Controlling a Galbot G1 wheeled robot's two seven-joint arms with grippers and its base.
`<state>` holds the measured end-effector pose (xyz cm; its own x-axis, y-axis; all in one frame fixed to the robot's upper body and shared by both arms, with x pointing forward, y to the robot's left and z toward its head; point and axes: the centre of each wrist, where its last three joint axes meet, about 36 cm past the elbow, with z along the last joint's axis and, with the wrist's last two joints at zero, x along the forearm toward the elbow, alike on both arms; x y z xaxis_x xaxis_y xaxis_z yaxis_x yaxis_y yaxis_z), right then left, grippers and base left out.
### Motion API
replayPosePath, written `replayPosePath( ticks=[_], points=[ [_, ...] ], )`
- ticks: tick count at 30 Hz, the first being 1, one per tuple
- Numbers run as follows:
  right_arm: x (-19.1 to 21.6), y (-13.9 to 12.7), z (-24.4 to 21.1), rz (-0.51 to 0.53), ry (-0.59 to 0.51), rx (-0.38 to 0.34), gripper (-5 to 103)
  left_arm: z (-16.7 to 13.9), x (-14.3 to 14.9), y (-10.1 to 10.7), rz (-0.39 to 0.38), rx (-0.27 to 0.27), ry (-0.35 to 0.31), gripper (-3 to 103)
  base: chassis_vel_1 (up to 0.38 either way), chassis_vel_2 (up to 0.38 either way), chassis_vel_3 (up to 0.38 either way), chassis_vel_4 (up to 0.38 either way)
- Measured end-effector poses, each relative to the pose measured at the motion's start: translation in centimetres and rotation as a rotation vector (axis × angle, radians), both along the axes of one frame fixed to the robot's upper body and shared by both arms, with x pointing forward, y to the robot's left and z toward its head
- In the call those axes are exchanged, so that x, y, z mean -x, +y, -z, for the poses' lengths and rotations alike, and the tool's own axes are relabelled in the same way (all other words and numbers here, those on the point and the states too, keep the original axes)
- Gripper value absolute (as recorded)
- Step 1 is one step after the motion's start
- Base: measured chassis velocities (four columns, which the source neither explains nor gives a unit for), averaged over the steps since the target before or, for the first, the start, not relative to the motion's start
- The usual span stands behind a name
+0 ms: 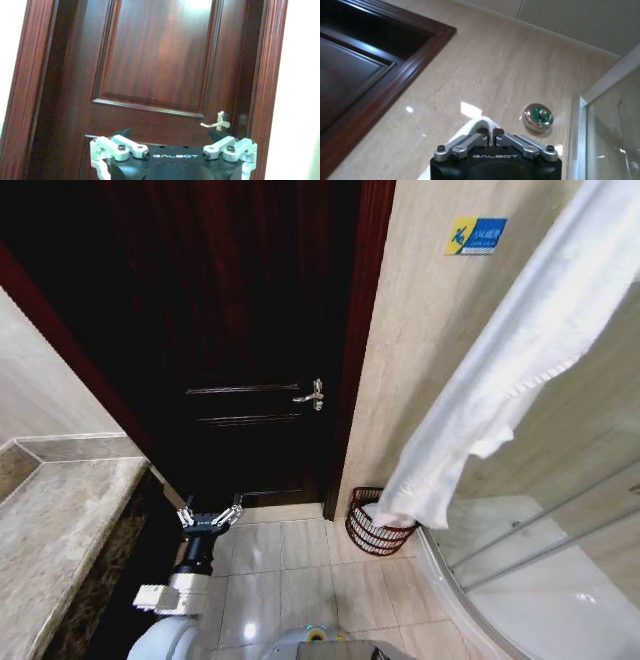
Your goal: Discard the used towel into the hamper.
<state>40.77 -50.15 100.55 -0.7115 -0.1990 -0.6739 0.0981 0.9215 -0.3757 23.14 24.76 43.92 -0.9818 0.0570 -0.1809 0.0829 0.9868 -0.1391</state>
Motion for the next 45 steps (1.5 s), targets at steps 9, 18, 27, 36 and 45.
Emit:
replayPosePath(
  ticks=[9, 18, 27, 36, 45],
  points=[
    [-3.1, -0.6, -0.6, 0.042, 0.027, -0.001, 4, 0.0, 0.0, 0.0, 0.0, 0.0, 0.0, 100, 0.0, 0.0, 0.0, 0.0],
    [-6.0, -0.8, 1.8, 0.049, 0.076, -0.009, 4, 0.0, 0.0, 0.0, 0.0, 0.0, 0.0, 100, 0.0, 0.0, 0.0, 0.0],
    [-8.5, -0.4, 6.1, 0.025, 0.133, 0.005, 4, 0.0, 0.0, 0.0, 0.0, 0.0, 0.0, 100, 0.0, 0.0, 0.0, 0.0],
    [-10.1, 0.8, 9.1, -0.022, 0.188, 0.011, 4, 0.0, 0.0, 0.0, 0.0, 0.0, 0.0, 100, 0.0, 0.0, 0.0, 0.0],
    [-12.7, 5.1, 11.4, -0.083, 0.221, 0.033, 4, 0.0, 0.0, 0.0, 0.0, 0.0, 0.0, 100, 0.0, 0.0, 0.0, 0.0]
  ],
)
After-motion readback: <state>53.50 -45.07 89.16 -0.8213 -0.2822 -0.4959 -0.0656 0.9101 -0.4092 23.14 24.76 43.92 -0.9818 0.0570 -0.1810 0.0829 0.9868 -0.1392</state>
